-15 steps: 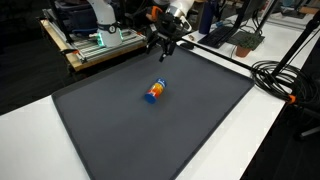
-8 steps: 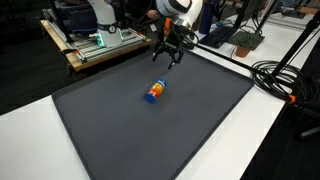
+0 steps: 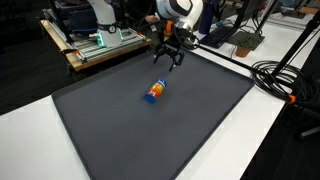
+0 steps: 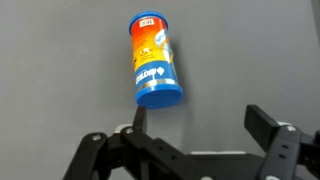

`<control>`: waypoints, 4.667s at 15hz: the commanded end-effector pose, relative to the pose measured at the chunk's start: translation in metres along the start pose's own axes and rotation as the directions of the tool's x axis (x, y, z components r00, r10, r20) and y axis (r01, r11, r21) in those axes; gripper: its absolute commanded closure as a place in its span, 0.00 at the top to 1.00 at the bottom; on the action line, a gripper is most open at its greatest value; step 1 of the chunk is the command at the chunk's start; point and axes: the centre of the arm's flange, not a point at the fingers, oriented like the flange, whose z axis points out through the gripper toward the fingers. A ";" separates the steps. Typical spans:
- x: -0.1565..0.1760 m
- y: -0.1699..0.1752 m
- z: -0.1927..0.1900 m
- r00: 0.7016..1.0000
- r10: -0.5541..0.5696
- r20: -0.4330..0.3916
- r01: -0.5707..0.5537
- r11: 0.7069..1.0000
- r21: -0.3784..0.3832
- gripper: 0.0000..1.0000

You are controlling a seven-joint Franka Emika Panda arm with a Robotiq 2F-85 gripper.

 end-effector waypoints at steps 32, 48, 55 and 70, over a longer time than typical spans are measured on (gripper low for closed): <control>0.019 0.026 0.087 0.992 -0.089 0.086 0.098 0.988 -0.119 0.93; -0.003 0.018 0.057 0.993 -0.067 0.097 0.077 0.993 -0.094 0.35; -0.009 0.028 0.054 0.996 -0.049 0.078 0.056 0.994 -0.091 0.60; -0.011 0.027 0.055 0.996 -0.048 0.072 0.054 0.995 -0.087 0.60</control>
